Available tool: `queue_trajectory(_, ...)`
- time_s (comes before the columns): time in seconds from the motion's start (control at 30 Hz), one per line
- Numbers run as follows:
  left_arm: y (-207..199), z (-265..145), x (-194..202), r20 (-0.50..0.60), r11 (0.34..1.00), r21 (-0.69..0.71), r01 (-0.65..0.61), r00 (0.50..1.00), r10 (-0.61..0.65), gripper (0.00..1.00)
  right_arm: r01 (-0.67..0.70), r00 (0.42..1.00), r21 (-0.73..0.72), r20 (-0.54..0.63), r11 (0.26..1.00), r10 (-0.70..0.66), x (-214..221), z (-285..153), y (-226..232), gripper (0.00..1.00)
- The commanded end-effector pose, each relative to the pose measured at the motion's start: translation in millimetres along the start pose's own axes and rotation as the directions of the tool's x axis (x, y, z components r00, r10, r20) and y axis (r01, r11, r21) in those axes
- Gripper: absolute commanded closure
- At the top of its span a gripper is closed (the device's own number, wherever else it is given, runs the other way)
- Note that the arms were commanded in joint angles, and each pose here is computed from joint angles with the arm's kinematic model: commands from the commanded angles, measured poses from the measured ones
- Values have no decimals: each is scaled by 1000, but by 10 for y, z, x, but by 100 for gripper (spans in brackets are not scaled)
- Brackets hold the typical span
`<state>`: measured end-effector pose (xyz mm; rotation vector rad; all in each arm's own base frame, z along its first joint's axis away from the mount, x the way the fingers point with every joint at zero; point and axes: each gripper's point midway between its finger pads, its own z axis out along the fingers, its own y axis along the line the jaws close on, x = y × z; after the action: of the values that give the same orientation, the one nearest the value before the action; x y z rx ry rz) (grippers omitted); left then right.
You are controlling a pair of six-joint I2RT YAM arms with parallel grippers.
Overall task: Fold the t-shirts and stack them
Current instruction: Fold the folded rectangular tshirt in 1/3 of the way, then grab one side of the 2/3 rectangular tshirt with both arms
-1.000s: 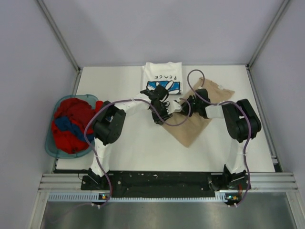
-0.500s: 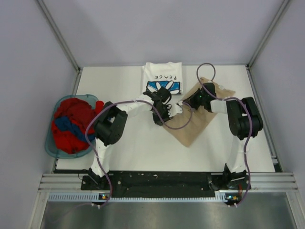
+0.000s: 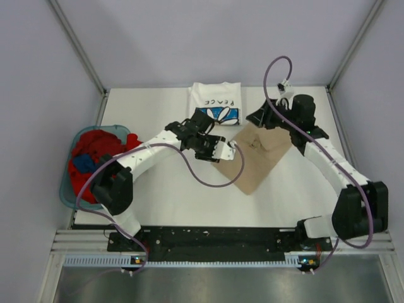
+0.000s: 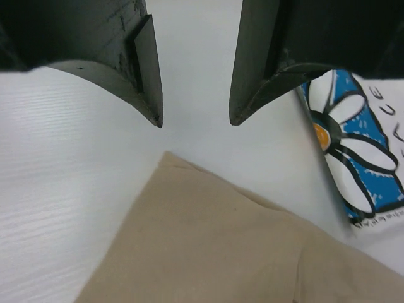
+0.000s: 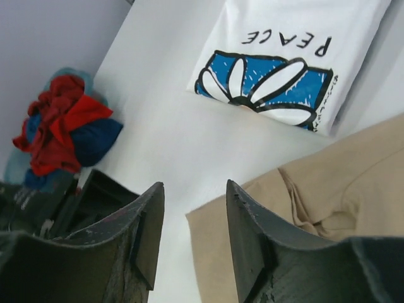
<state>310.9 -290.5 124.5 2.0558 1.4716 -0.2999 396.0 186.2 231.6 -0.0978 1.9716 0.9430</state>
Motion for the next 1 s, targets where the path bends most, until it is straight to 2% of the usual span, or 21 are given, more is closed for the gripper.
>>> queue_trajectory(0.0,-2,150,-143,114,948,2,-320,941,317,48,337,935,-50,-96,940,-341,427,-449,14,54)
queue_trajectory(0.13,16,343,-68,114,916,-14,-401,909,400,47,527,850,-42,33,849,-526,389,-805,167,48)
queue_trajectory(0.23,45,472,-17,105,906,-20,-422,901,422,46,620,785,-71,63,781,-617,520,-1007,254,41)
queue_trajectory(0.37,9,637,83,77,889,-5,-459,886,458,46,685,727,-58,-13,727,-686,806,-1152,86,40)
queue_trajectory(0.53,-151,824,311,6,875,71,-479,877,480,47,739,648,-131,-127,661,-751,1251,-1223,-102,38)
queue_trajectory(0.6,-204,869,405,-20,869,101,-484,872,488,49,774,574,-208,-167,598,-802,1513,-1200,-129,38)
queue_trajectory(0.7,-211,896,491,-53,884,112,-455,885,462,52,844,364,-345,-195,411,-911,1935,-1127,-114,38)
queue_trajectory(0.77,-174,885,496,-69,895,99,-436,894,443,52,859,270,-392,-198,329,-942,2118,-1063,-114,38)
queue_trajectory(0.97,-167,806,510,-82,907,83,-412,905,418,53,858,162,-449,-225,250,-961,2382,-847,-200,40)
